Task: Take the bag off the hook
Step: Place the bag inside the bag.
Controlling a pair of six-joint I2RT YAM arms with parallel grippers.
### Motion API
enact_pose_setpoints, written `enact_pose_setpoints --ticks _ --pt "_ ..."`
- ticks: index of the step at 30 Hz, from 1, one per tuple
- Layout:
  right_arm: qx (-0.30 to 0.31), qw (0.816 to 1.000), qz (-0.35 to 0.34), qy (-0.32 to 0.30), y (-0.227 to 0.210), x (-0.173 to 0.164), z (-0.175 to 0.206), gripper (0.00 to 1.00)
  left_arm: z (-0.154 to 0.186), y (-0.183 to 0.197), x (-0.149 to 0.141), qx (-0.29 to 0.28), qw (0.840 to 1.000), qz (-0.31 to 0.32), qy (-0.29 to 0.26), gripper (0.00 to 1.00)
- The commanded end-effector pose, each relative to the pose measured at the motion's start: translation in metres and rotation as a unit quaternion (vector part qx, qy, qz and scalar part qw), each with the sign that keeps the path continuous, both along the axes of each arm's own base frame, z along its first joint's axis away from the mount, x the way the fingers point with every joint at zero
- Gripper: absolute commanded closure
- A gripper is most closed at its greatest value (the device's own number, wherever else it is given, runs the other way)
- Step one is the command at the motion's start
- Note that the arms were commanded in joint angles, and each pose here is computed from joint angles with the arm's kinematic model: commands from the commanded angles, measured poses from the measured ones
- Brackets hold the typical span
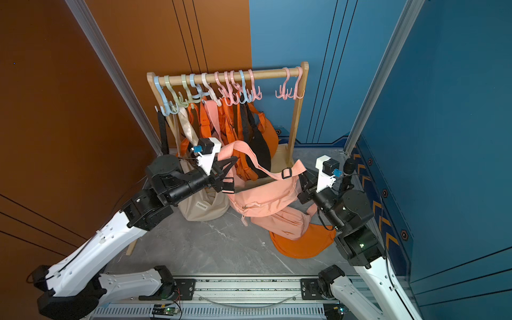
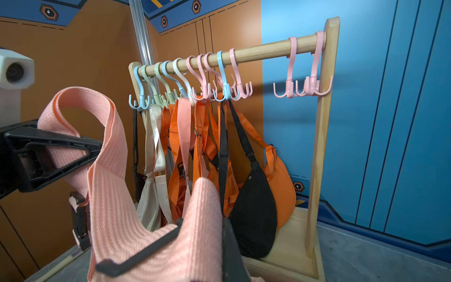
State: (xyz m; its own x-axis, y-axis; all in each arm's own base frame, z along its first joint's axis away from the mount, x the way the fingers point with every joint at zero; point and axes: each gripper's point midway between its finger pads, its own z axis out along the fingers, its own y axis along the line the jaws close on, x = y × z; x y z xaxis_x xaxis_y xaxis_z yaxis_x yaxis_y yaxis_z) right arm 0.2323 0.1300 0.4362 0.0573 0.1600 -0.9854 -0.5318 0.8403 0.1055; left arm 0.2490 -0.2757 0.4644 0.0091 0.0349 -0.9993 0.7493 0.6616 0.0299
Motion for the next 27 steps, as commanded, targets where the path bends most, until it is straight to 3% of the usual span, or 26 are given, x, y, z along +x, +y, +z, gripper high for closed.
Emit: enact_pose_setpoints --ticks 1,8,16,20,27 --pt "-0.009 0.999 -0.014 0.046 -0.012 -0.017 -0.032 1.00 0.008 0.011 -0.017 -0.005 0.999 0.024 -0.041 1.00" --pt "0.021 0.997 -0.021 0.069 -0.035 -0.055 -0.065 1.00 -0.036 0.021 -0.053 0.009 0.999 0.021 -0.033 1.00" --pt "0.051 0.992 -0.016 0.117 -0.038 -0.065 -0.122 1.00 -0.093 0.024 -0.068 0.012 0.999 0.029 -0.023 1.00" --pt "0.052 0.988 -0.035 0.138 -0.043 -0.061 -0.144 1.00 -0.106 0.018 -0.058 0.011 0.999 0.042 -0.009 1.00" --pt "0.090 0.970 -0.132 0.183 -0.064 -0.028 -0.178 1.00 -0.137 0.005 -0.003 -0.024 0.993 0.084 0.074 1.00"
